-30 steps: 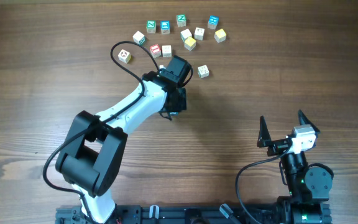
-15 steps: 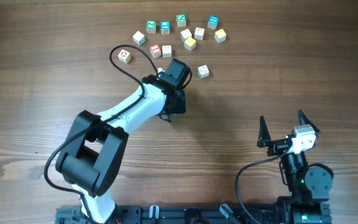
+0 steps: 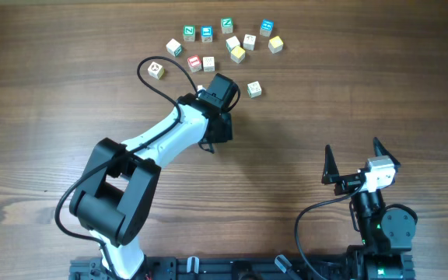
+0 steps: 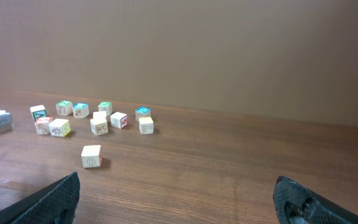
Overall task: Form a tower
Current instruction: 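Lower the shell block onto the table and open the left gripper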
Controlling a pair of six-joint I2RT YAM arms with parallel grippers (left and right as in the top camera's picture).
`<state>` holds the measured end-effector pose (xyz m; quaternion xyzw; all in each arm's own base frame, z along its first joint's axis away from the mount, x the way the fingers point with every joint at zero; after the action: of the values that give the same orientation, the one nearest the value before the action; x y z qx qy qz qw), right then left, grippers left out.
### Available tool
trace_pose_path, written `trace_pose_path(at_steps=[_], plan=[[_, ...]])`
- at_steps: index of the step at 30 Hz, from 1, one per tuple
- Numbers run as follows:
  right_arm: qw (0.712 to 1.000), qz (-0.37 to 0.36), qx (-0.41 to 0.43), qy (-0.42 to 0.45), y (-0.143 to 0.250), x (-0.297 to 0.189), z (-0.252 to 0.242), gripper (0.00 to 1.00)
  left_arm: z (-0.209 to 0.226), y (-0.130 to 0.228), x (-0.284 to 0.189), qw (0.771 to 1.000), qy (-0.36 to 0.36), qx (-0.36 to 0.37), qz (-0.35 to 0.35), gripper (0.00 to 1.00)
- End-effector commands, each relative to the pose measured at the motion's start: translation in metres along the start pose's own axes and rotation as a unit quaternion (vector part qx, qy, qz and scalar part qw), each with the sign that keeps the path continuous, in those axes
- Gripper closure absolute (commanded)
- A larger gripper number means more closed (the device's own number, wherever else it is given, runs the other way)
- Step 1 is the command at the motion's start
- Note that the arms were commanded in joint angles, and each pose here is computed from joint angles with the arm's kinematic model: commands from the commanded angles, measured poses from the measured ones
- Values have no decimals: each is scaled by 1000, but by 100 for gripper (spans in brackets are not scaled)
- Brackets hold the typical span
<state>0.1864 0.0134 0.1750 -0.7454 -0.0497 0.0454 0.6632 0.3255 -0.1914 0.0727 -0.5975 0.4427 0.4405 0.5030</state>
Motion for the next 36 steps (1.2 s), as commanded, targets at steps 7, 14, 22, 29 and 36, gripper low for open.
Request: trace_pose_path(at_steps=[7, 14, 22, 29, 36], plan=[[1000, -6, 6, -3, -2, 0, 0, 0, 2, -4, 4, 1000, -15, 1, -22, 73], [1000, -6, 6, -3, -2, 0, 0, 0, 1, -5, 4, 1000, -13, 6, -25, 72], [1000, -6, 6, -3, -2, 0, 0, 0, 1, -5, 4, 1000, -13, 6, -25, 60], [1000, -6, 6, -3, -2, 0, 0, 0, 1, -5, 4, 1000, -13, 6, -25, 64], [1000, -6, 6, -3, -2, 0, 0, 0, 5, 0, 4, 1000, -25, 7, -12, 48]])
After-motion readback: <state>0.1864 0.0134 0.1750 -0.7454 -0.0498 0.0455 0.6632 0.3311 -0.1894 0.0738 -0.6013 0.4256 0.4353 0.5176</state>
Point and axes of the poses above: each gripper's point midway between its finger pads, its own x axis out along the fingers, its own z axis along the line the jaws close on, y = z × x, the point moved 6 cm from there along -x, back along the fingers, and after that the axes turned 3 degrees about -x, right-handed, at the moved point
